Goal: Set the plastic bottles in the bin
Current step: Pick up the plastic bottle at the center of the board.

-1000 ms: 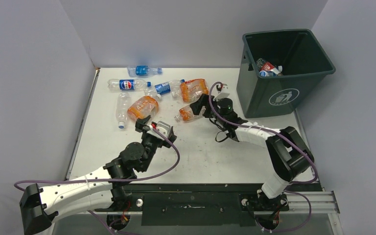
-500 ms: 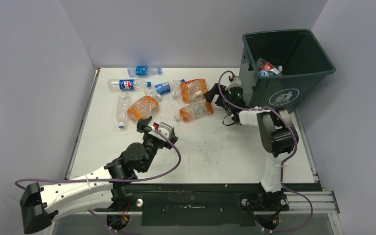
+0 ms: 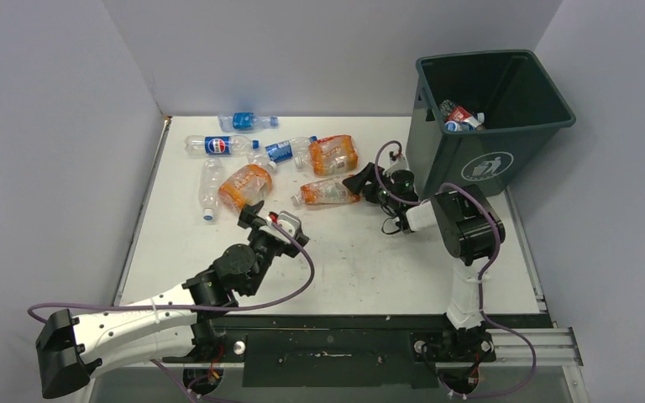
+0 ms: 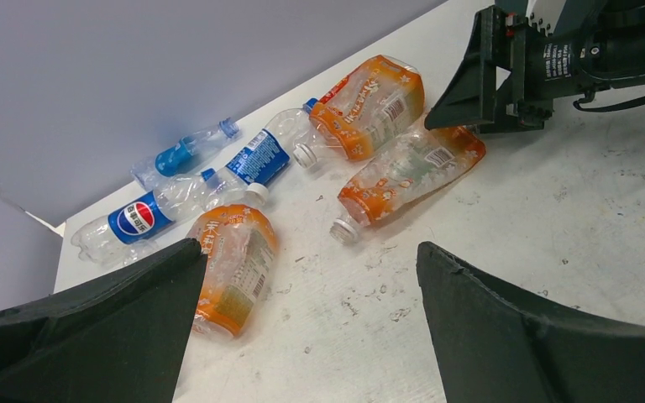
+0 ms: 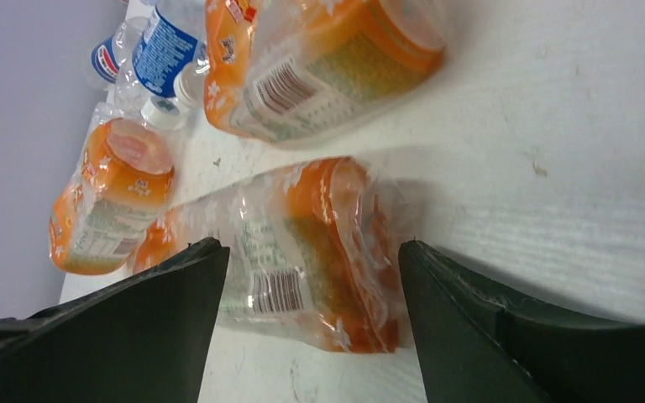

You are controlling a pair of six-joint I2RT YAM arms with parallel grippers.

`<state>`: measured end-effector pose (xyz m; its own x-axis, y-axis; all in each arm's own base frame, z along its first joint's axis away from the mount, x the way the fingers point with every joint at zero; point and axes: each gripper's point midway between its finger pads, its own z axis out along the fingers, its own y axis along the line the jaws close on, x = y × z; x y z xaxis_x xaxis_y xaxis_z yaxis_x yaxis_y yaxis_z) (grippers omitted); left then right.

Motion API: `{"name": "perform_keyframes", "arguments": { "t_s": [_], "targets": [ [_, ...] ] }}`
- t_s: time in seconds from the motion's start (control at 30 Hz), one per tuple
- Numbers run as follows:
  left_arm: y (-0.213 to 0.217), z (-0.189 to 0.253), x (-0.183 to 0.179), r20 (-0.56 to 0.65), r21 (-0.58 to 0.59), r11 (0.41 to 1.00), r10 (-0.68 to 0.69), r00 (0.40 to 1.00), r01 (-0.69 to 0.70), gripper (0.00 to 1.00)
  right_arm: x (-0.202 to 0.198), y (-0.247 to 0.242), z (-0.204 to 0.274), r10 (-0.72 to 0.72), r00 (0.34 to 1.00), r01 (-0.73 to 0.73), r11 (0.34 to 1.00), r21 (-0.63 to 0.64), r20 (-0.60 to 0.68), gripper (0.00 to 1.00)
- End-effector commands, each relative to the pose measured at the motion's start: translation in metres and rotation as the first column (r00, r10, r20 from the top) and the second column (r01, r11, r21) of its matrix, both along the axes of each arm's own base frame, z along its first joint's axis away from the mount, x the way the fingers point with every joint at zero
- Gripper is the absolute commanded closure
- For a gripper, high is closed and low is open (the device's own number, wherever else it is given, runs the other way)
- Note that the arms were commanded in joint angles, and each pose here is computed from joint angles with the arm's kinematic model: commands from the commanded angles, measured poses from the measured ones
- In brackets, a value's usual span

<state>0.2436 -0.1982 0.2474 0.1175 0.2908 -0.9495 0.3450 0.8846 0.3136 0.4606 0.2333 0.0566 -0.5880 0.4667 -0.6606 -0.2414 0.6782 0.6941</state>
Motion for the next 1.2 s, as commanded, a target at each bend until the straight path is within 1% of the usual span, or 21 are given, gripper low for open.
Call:
{"name": "perform_keyframes", "arguments": {
  "t_s": [0.0,0.07,0.1,0.13,0.17,0.27,0.33,0.4,0.5,0.57,0.63,0.67,0.73,0.77,0.83,0.93,1.07,1.17],
  "targets": [
    [-0.007,0.026,0.000,0.030,-0.053,0.998,-0.020,0.999,0.021,0.04,-0.011,0.004,0.028,-0.030,0.997,0.024,0.995,0.099,0.064,0.28],
    [-0.008,0.025,0.000,0.028,-0.050,0.998,-0.021,0.999,0.023,0.04,-0.026,0.000,0.021,-0.073,0.997,0.070,0.991,0.113,0.021,0.35],
    [-0.008,0.025,0.000,0.027,-0.050,0.998,-0.023,0.999,0.024,0.04,-0.035,0.002,0.019,-0.078,0.997,0.076,0.990,0.122,0.012,0.35],
    [-0.009,0.025,0.000,0.027,-0.052,0.998,-0.024,0.999,0.025,0.04,-0.045,0.005,0.020,-0.076,0.997,0.075,0.989,0.127,0.011,0.32],
    [-0.009,0.024,0.000,0.025,-0.048,0.998,-0.025,0.999,0.026,0.04,-0.056,0.010,0.019,-0.070,0.998,0.069,0.991,0.116,0.007,0.26],
    [-0.011,0.023,0.000,0.022,-0.045,0.999,-0.030,0.999,0.031,0.04,-0.083,0.016,0.015,-0.069,0.998,0.068,0.997,0.038,0.007,0.11],
    [-0.011,0.023,0.000,0.020,-0.044,0.999,-0.031,0.999,0.032,0.04,-0.090,0.010,0.019,-0.084,0.996,0.085,0.996,-0.016,0.035,0.04],
    [-0.012,0.023,0.000,0.020,-0.044,0.998,-0.034,0.999,0.035,0.04,-0.088,0.003,0.028,-0.090,0.992,0.098,0.991,-0.087,0.088,0.00],
    [-0.012,0.025,-0.001,0.021,-0.047,0.998,-0.037,0.999,0.038,0.04,-0.074,-0.010,0.041,-0.106,0.982,0.140,0.965,-0.224,0.158,0.00],
    [-0.012,0.026,-0.001,0.023,-0.050,0.998,-0.038,0.999,0.039,0.04,-0.060,-0.017,0.052,-0.123,0.971,0.178,0.945,-0.274,0.205,0.00],
    [-0.011,0.026,-0.002,0.024,-0.048,0.998,-0.036,0.999,0.037,0.04,-0.043,-0.015,0.058,-0.098,0.966,0.171,0.936,-0.308,0.239,0.01],
    [-0.011,0.026,-0.002,0.024,-0.046,0.998,-0.036,0.999,0.037,0.04,-0.033,-0.007,0.066,-0.053,0.964,0.142,0.933,-0.332,0.262,0.03],
    [-0.011,0.025,-0.002,0.024,-0.040,0.999,-0.035,0.999,0.036,0.04,-0.020,0.002,0.055,0.014,0.970,0.082,0.923,-0.377,0.245,0.07],
    [-0.011,0.024,-0.002,0.025,-0.035,0.999,-0.038,0.999,0.038,0.04,-0.014,0.008,0.053,0.055,0.968,0.043,0.925,-0.378,0.244,0.07],
    [-0.012,0.025,-0.003,0.030,-0.027,0.999,-0.040,0.999,0.041,0.04,-0.008,0.020,0.050,0.140,0.957,-0.036,0.927,-0.373,0.255,0.07],
    [-0.012,0.024,-0.005,0.033,-0.021,0.999,-0.045,0.998,0.046,0.04,0.000,0.032,0.040,0.241,0.943,-0.131,0.903,-0.409,0.230,0.06],
    [-0.015,0.023,-0.006,0.032,-0.012,0.998,-0.055,0.998,0.056,0.04,-0.002,0.043,0.022,0.310,0.936,-0.205,0.865,-0.459,0.165,0.06],
    [-0.016,0.023,-0.006,0.032,-0.010,0.998,-0.058,0.998,0.058,0.04,-0.015,0.048,0.014,0.336,0.931,-0.247,0.868,-0.431,0.142,0.06]
  ]
}}
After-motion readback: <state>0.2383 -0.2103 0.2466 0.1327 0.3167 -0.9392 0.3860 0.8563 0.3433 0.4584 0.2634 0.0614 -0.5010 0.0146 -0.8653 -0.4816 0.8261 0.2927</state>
